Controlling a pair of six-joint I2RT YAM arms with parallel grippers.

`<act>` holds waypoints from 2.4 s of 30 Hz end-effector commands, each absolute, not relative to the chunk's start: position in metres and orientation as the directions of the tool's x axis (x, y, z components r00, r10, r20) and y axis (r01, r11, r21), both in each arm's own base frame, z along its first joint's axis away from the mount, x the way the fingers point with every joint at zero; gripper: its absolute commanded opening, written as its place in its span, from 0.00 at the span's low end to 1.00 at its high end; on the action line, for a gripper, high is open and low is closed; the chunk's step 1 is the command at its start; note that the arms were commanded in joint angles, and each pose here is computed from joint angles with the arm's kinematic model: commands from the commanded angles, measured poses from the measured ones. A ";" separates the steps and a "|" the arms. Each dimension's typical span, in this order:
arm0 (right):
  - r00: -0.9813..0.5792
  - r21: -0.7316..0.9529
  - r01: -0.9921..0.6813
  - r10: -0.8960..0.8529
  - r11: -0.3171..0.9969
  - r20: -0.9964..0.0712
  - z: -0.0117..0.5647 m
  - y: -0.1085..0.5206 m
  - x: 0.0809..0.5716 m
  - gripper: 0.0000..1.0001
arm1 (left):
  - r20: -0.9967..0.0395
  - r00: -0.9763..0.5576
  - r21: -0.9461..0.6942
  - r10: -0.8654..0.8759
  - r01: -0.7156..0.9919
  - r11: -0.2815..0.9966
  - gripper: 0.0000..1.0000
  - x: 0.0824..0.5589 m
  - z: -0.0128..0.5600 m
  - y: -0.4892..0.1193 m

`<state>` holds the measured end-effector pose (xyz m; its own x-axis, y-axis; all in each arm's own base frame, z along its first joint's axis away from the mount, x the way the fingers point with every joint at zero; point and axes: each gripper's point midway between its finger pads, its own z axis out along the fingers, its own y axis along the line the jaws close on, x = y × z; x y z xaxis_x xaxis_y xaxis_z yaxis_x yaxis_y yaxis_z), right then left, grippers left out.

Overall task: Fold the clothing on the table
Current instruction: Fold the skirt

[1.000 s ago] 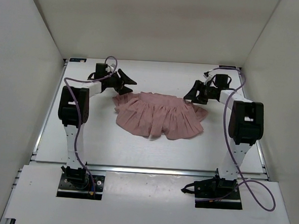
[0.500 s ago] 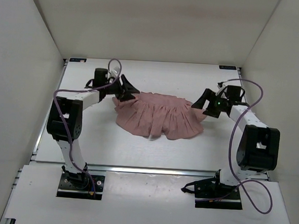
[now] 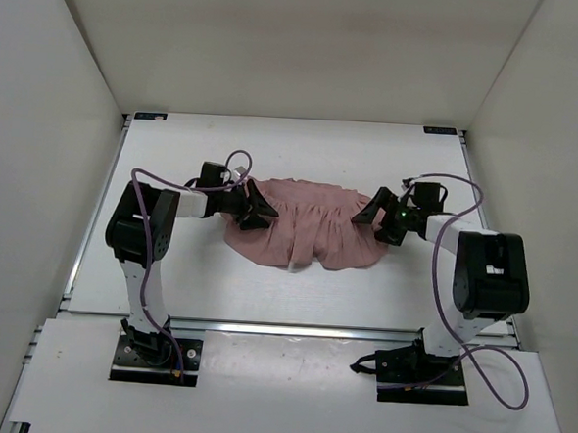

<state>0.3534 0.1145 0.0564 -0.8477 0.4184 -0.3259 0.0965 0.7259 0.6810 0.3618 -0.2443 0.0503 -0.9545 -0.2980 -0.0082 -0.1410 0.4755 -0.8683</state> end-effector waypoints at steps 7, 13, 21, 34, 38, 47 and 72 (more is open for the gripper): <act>-0.867 0.754 0.044 0.400 0.655 -0.297 0.045 0.165 0.372 0.58 | 0.003 -0.950 -0.855 -0.311 -0.164 0.492 0.64 0.348 0.031 -0.242; -0.889 0.800 0.033 0.383 0.599 -0.251 0.039 0.168 0.372 0.00 | 0.020 -0.950 -0.861 -0.311 -0.174 0.478 0.63 0.337 0.027 -0.247; -0.883 0.731 0.017 0.353 0.682 -0.310 0.061 0.097 0.361 0.00 | -0.020 -0.961 -0.907 -0.277 -0.099 0.409 0.65 0.339 0.081 -0.276; -0.897 0.618 -0.035 0.248 0.785 -0.365 0.088 0.072 0.382 0.00 | -0.081 -0.953 -0.957 -0.293 -0.008 0.291 0.65 0.360 0.146 -0.306; -0.889 0.600 -0.074 0.220 0.797 -0.401 0.107 0.086 0.395 0.01 | -0.110 -0.931 -0.946 -0.348 -0.010 0.324 0.63 0.396 0.129 -0.300; -0.855 0.550 -0.260 0.075 0.794 -0.513 0.163 0.164 0.426 0.00 | -0.055 -0.903 -0.913 -0.426 -0.127 0.387 0.61 0.430 0.059 -0.297; -0.854 0.525 -0.441 -0.158 0.728 -0.496 0.115 0.317 0.421 0.00 | -0.030 -0.855 -0.976 -0.517 -0.087 0.200 0.66 0.430 0.128 -0.247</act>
<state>0.4052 0.3214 0.0873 -0.8890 -0.1662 -0.4268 -0.4019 0.7298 0.5530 0.4225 -0.2610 0.0499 -0.8654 -0.4975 0.0597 -0.2301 0.2888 -0.9293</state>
